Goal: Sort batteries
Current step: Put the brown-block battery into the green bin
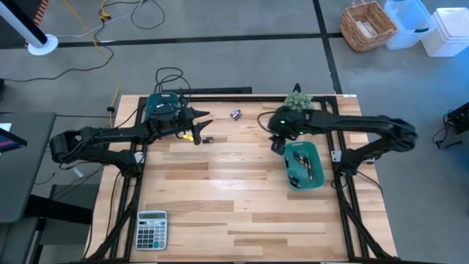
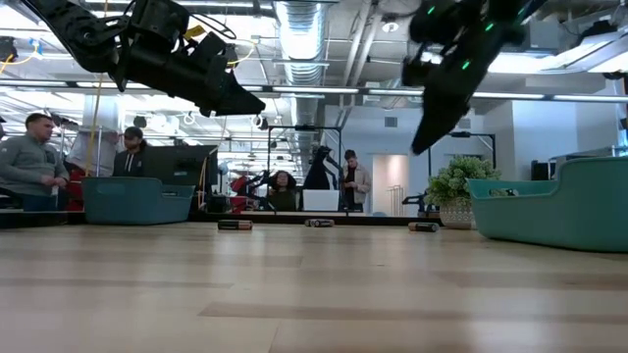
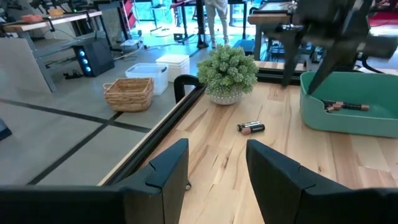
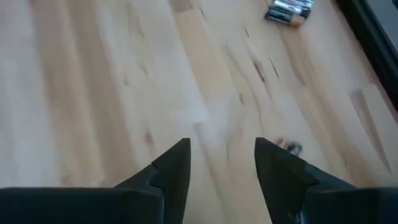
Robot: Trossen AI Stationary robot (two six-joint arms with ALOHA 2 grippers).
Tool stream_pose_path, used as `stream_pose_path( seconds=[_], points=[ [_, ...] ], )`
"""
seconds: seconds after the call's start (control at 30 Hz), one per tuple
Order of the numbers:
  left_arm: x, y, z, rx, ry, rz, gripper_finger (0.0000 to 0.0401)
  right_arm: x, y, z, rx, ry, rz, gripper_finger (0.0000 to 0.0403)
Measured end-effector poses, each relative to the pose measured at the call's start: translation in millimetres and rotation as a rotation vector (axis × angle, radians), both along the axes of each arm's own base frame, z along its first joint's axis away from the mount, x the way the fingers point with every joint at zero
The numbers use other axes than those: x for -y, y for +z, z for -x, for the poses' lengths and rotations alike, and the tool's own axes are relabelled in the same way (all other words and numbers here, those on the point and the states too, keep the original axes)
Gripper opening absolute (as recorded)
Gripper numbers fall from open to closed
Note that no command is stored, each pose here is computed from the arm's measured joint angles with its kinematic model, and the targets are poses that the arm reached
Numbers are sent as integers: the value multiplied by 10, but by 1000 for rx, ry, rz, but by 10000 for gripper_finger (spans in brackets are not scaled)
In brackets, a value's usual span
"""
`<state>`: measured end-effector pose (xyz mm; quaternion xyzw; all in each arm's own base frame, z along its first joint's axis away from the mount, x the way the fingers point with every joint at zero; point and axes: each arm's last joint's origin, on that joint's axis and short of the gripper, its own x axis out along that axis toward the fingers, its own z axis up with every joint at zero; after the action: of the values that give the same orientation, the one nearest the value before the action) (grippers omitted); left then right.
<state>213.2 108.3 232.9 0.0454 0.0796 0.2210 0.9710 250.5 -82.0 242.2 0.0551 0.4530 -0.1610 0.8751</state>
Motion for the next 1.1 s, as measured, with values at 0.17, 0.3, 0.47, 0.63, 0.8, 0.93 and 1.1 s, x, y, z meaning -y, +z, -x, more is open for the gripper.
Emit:
stream_pose_path(
  seconds=[0.17,0.3,0.47,0.63,0.8,0.93,1.1],
  points=[
    [1,0,0,0,0,0,155,158,-355,-254,-66,58,40,189],
    [1,0,0,-1,-1,-2,155,302,-646,-293,-185,20,57,189],
    [1,-7,1,-11,-2,-6,155,421,-826,-298,-161,-1,124,189],
    [1,-8,1,-12,-2,-6,155,430,-876,-221,-169,-20,185,189],
    [1,-8,1,-12,-2,-6,155,419,-937,-151,-184,-61,156,189],
    [1,-8,1,-12,-2,-7,155,403,-961,-144,-170,-80,146,189],
    [1,-8,1,-12,-2,-7,155,395,-1031,-95,-181,-110,125,189]
  ],
)
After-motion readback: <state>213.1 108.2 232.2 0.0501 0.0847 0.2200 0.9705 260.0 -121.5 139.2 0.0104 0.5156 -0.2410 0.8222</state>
